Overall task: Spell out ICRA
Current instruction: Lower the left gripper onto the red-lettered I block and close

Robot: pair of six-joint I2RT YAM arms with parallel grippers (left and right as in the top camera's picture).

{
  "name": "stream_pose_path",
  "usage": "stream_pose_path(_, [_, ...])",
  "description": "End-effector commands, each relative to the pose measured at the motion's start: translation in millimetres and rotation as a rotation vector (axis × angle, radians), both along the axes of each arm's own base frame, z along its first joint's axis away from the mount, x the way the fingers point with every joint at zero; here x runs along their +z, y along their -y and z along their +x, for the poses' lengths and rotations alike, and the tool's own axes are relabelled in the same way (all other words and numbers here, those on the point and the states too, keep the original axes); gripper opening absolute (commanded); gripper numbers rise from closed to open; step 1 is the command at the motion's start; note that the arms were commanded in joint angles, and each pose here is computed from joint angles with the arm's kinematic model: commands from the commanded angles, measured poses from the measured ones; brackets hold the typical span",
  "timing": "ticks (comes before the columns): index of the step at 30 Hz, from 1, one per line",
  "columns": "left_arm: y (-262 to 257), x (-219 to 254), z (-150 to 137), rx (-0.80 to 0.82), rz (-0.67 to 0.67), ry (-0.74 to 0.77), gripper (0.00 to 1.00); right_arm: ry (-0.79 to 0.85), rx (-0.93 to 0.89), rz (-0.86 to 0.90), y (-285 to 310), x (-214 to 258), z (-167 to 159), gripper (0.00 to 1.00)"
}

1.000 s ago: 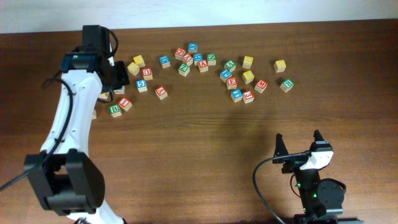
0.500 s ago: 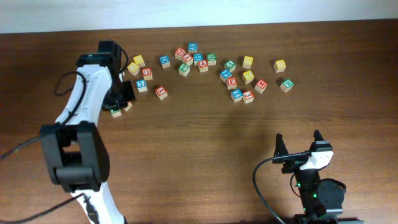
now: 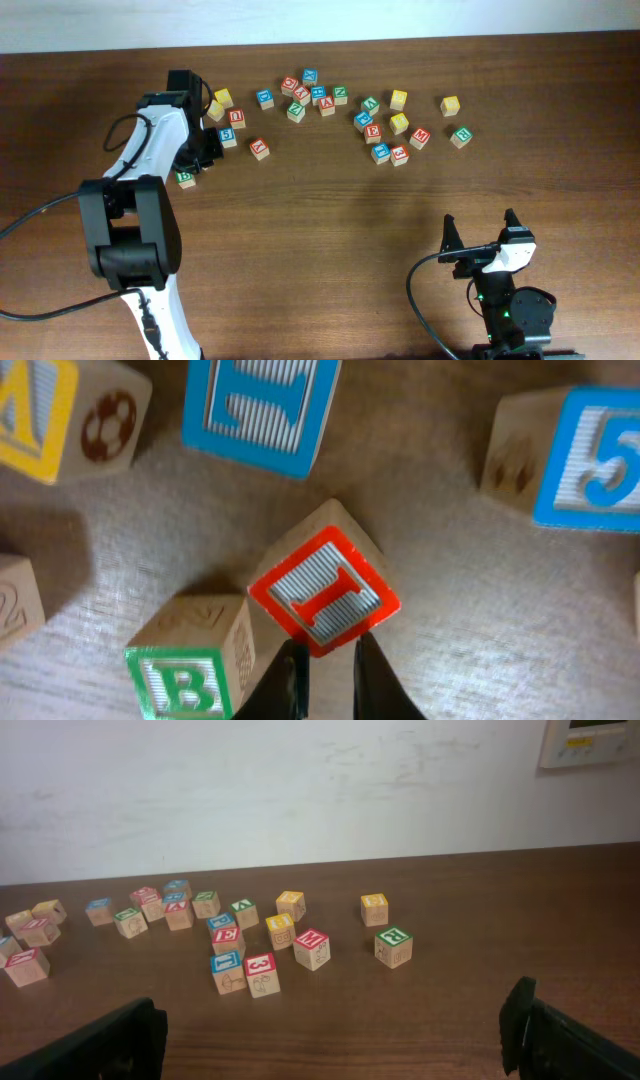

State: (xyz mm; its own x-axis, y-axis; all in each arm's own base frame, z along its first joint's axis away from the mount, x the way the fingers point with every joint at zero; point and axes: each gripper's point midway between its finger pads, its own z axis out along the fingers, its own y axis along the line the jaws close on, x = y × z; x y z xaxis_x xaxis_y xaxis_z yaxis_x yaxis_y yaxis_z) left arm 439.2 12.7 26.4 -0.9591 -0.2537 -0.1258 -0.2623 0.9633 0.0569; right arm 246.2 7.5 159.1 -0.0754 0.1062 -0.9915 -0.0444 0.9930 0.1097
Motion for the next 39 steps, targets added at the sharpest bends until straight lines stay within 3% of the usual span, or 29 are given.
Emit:
stream_pose_path(1, [-2, -9, 11, 0.014, 0.012, 0.031, 0.14, -0.006, -0.009, 0.003, 2, -3, 0, 0.98])
stream_pose_path(7, [-2, -8, 19, 0.015, 0.012, 0.063, 0.19, -0.006, -0.008, 0.003, 2, -3, 0, 0.98])
stream_pose_path(9, [-2, -7, 21, 0.015, 0.012, 0.070, 0.31, -0.006, -0.009, 0.003, 2, -3, 0, 0.98])
stream_pose_path(11, [-2, -7, 23, 0.015, 0.012, 0.081, 0.52, -0.006, -0.008, 0.003, 2, -3, 0, 0.98])
stream_pose_path(13, [-2, -7, 25, 0.015, 0.011, 0.088, 0.54, -0.006, -0.009, 0.003, 2, -3, 0, 0.98])
stream_pose_path(22, [-2, -4, 36, 0.016, 0.011, 0.133, 0.46, -0.006, -0.009, 0.003, 2, -3, 0, 0.98])
stream_pose_path(29, [-2, -4, 38, 0.042, 0.006, 0.143, 0.47, -0.006, -0.009, 0.003, 2, -3, 0, 0.98])
stream_pose_path(32, [-5, -4, 37, 0.098, 0.011, 0.146, 0.55, -0.006, -0.008, 0.003, 2, -3, 0, 0.98])
stream_pose_path(36, [-7, -3, 38, 0.153, 0.016, 0.157, 0.51, -0.006, -0.008, 0.003, 2, -3, 0, 0.98])
stream_pose_path(39, [-7, -3, 38, 0.153, 0.017, 0.156, 0.43, -0.006, -0.008, 0.003, 2, -3, 0, 0.98])
